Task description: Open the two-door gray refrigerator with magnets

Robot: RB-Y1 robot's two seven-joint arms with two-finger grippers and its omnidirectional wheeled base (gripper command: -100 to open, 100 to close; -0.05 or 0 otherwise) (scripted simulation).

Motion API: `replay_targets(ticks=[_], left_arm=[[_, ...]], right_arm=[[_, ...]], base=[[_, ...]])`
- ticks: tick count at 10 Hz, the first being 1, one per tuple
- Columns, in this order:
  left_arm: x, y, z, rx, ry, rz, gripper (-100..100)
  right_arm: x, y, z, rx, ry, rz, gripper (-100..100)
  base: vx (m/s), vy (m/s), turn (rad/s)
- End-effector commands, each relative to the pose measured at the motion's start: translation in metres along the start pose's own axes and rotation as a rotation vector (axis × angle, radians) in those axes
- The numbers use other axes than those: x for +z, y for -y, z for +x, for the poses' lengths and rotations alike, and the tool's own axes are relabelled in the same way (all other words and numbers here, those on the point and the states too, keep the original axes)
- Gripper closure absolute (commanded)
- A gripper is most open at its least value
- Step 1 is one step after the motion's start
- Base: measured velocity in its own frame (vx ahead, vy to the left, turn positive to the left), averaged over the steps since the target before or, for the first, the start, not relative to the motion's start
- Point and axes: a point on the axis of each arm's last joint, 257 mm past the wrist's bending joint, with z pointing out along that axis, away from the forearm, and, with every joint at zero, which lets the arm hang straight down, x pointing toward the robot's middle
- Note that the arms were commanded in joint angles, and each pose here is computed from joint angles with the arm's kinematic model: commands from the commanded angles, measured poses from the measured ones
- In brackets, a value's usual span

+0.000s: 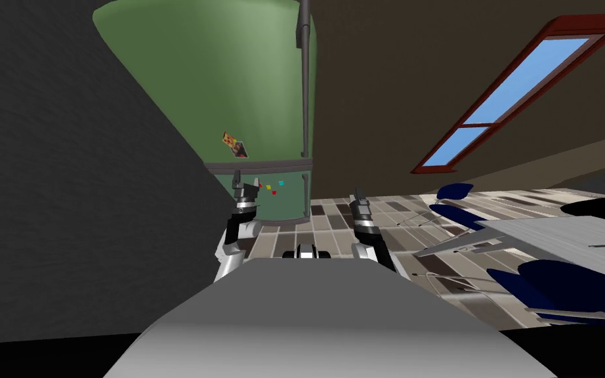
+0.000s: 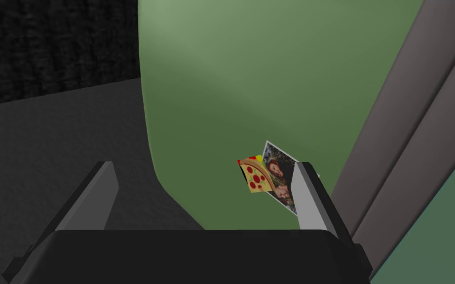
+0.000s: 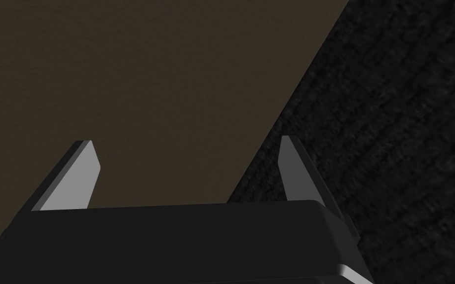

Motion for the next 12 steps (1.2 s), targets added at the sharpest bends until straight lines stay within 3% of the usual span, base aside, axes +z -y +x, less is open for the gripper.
replay_targets(ticks=[1, 2, 3, 6, 7, 8, 9, 12], left_arm=[[0.014, -0.009, -0.009, -0.003, 0.016, -0.02, -100], [0.021, -0.019, -0.019, -0.005, 0.037, -0.047, -100], [0.025, -0.017, -0.017, -0.008, 0.033, -0.038, -100], [0.043, -0.034, -0.038, -0.019, 0.075, -0.084, -100], [0.047, -0.032, -0.036, -0.022, 0.072, -0.076, -100], [0.053, -0.041, -0.048, -0.028, 0.097, -0.099, -100], [0.057, -0.04, -0.045, -0.033, 0.094, -0.096, -100], [0.076, -0.056, -0.066, -0.062, 0.143, -0.141, -100]], right_arm=[[0.0, 0.0, 0.0, 0.0, 0.0, 0.0, 0], [0.0, 0.0, 0.0, 0.0, 0.0, 0.0, 0], [0.0, 0.0, 0.0, 0.0, 0.0, 0.0, 0], [0.0, 0.0, 0.0, 0.0, 0.0, 0.0, 0], [0.0, 0.0, 0.0, 0.0, 0.0, 0.0, 0], [0.0, 0.0, 0.0, 0.0, 0.0, 0.0, 0], [0.0, 0.0, 0.0, 0.0, 0.0, 0.0, 0], [0.0, 0.0, 0.0, 0.0, 0.0, 0.0, 0]], base=[[0.032, -0.112, 0.061], [0.054, -0.117, 0.1], [0.042, -0.096, 0.055], [0.035, -0.132, 0.077], [0.015, -0.131, 0.059], [0.031, -0.168, 0.106], [0.041, -0.137, 0.069], [0.037, -0.141, 0.085]])
